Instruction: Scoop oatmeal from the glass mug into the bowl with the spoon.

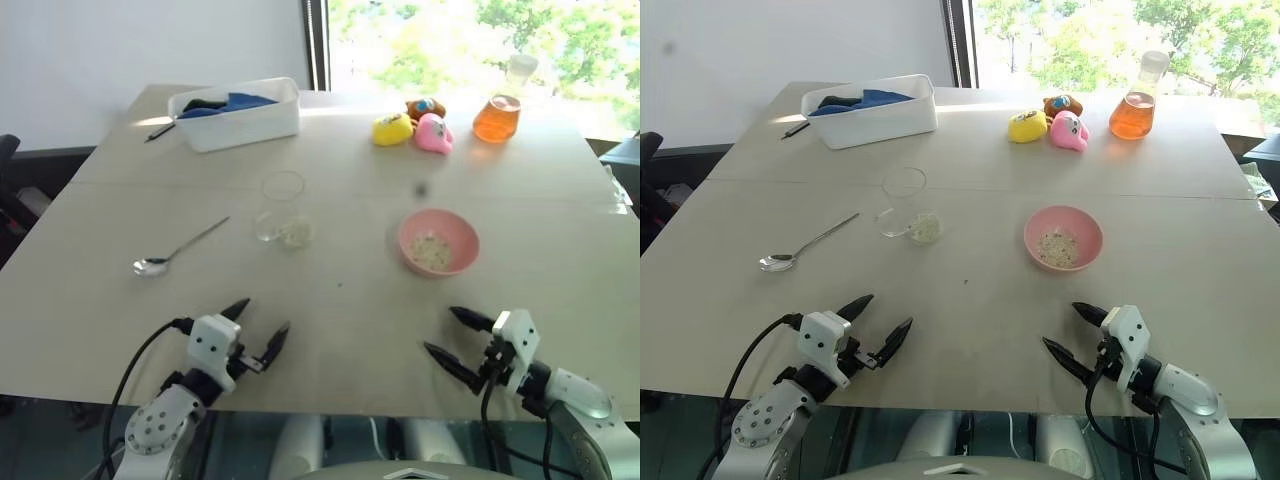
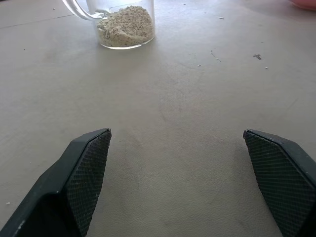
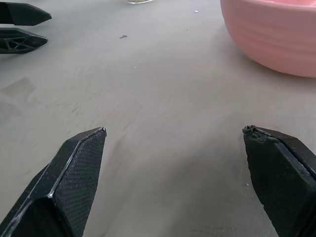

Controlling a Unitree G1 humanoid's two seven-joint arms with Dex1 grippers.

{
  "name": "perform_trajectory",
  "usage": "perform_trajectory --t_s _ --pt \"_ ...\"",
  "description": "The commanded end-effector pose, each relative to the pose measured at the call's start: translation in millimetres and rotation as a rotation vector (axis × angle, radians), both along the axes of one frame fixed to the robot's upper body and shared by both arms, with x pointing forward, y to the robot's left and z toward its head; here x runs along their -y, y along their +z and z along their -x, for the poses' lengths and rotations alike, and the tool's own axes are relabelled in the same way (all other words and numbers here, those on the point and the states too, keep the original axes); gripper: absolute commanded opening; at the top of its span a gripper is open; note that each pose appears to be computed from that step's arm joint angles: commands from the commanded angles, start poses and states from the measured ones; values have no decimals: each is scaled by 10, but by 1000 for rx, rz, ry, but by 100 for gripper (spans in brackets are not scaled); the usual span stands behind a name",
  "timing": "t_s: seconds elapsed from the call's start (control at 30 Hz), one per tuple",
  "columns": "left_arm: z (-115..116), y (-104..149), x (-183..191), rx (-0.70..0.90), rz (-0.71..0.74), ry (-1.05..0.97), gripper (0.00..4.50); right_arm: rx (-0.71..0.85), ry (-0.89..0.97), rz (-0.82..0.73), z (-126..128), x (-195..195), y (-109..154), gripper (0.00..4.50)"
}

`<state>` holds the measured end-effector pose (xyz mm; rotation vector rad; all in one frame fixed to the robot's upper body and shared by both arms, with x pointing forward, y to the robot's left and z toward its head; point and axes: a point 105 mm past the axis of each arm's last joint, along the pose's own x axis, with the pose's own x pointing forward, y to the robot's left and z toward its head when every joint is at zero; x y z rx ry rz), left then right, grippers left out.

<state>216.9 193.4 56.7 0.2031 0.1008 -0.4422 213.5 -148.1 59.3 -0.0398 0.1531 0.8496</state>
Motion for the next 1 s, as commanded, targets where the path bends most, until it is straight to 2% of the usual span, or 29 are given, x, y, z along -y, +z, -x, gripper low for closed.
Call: perform_trajectory --t_s 0.03,0.13,0.2,0.27,0.4,0.53,0.73,0.83,1.0 --pt "-38 25 -134 9 -21 49 450 48 37 -30 -37 -72 159 449" --pt "-139 64 -331 19 -55 94 450 51 163 -48 3 -215 335 449" --pt "-268 157 -521 33 -81 118 450 95 256 -86 -40 -369 653 449" --pt "-384 292 -667 56 -96 128 450 128 310 -103 -50 -483 854 449" --pt "-601 543 -965 87 -92 171 450 153 326 -116 -84 -583 1013 449" --pt "-833 709 -1269 70 -131 195 450 160 333 -96 -114 -612 1014 449" --pt "-1084 653 -1486 -69 -233 149 450 171 339 -87 -126 -621 1008 449" --pt "-1145 527 -1519 -165 -250 121 450 180 329 -91 -148 -628 1014 449" --pt "-1150 332 -1601 -369 -128 110 450 187 301 -110 -167 -629 1024 449"
